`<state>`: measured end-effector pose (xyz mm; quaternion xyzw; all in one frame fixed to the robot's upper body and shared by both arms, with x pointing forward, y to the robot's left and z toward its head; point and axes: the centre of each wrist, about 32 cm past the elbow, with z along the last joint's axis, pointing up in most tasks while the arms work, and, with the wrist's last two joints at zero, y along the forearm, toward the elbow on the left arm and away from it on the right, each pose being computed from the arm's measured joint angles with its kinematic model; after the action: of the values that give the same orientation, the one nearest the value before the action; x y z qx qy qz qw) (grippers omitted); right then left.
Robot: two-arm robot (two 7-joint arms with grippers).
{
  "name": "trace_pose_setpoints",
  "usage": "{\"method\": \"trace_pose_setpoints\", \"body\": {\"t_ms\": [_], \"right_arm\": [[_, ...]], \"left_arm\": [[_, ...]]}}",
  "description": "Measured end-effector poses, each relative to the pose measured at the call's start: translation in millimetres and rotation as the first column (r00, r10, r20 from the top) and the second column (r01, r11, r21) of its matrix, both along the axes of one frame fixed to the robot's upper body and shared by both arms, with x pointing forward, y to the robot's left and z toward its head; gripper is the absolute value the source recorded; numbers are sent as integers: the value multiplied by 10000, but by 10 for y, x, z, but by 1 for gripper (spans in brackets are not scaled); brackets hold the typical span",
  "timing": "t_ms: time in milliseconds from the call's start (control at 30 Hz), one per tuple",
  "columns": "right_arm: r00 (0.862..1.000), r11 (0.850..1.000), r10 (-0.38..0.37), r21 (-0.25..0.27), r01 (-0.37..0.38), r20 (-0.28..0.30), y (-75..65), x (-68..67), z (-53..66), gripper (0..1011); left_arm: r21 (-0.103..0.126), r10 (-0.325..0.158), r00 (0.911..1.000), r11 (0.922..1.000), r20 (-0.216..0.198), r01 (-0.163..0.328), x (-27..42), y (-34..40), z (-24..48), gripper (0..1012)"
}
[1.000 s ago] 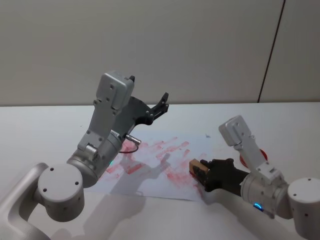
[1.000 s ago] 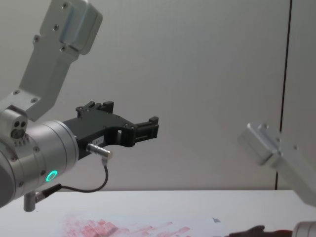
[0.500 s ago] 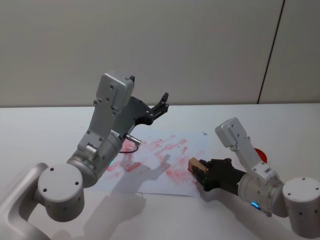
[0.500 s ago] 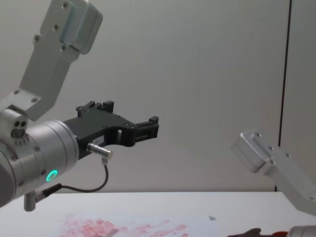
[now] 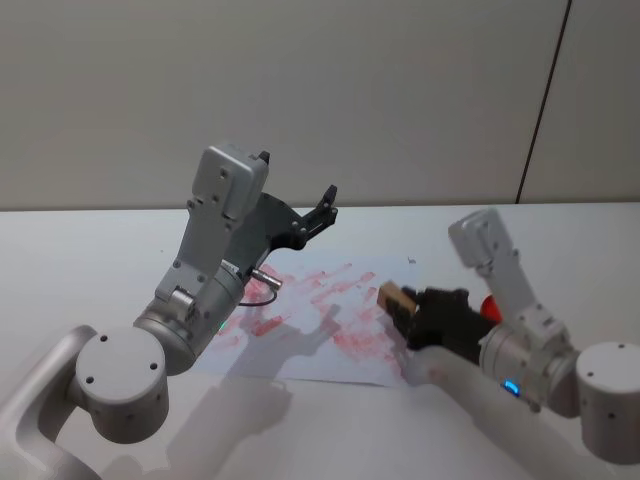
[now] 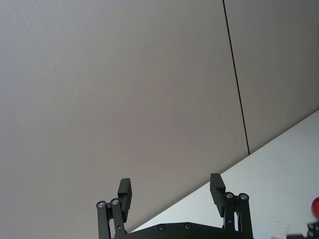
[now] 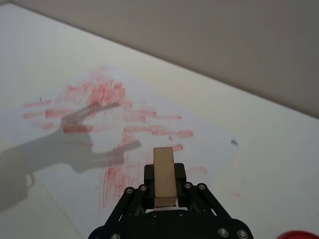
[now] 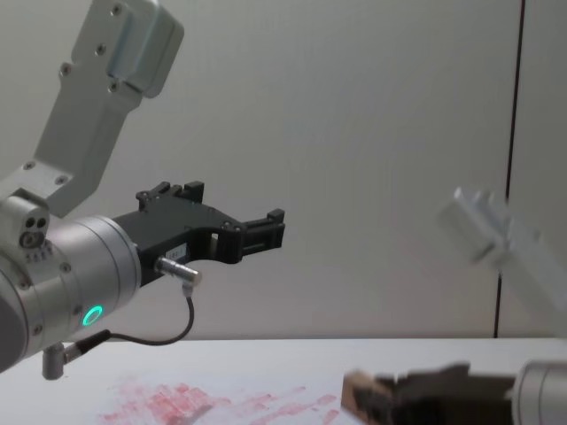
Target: Use the one hand to pick up the stamp and affix it onto the A4 paper.
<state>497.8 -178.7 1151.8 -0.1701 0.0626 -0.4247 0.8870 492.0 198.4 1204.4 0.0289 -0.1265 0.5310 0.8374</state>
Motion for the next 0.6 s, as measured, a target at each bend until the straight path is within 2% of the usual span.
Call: {"method": "trace_pose_setpoints", "body": {"t_ms": [133,300,367,433,600], "right_arm": [[9982,9984,-339,462,315,501,-52,4,137,225],[9936,9943,-825,734,769,771,-168,-19,226,225],[9919,9930,-963,758,900,834,-214,-31,247,225],[9874,9892,-1321,754,1256,875,-329,-64,279,225],[9805,9831,-1787,542,1747,814,-508,-124,290,225]], "left_arm": [[0,0,10000,10000,-1,0,0,0,0,1001],[0,1,10000,10000,0,-1,0,0,0,1001],[-1,1,10000,10000,0,-1,0,0,0,1001],[0,1,10000,10000,1,-1,0,0,0,1001],[-1,1,10000,10000,0,-1,0,0,0,1001]]}}
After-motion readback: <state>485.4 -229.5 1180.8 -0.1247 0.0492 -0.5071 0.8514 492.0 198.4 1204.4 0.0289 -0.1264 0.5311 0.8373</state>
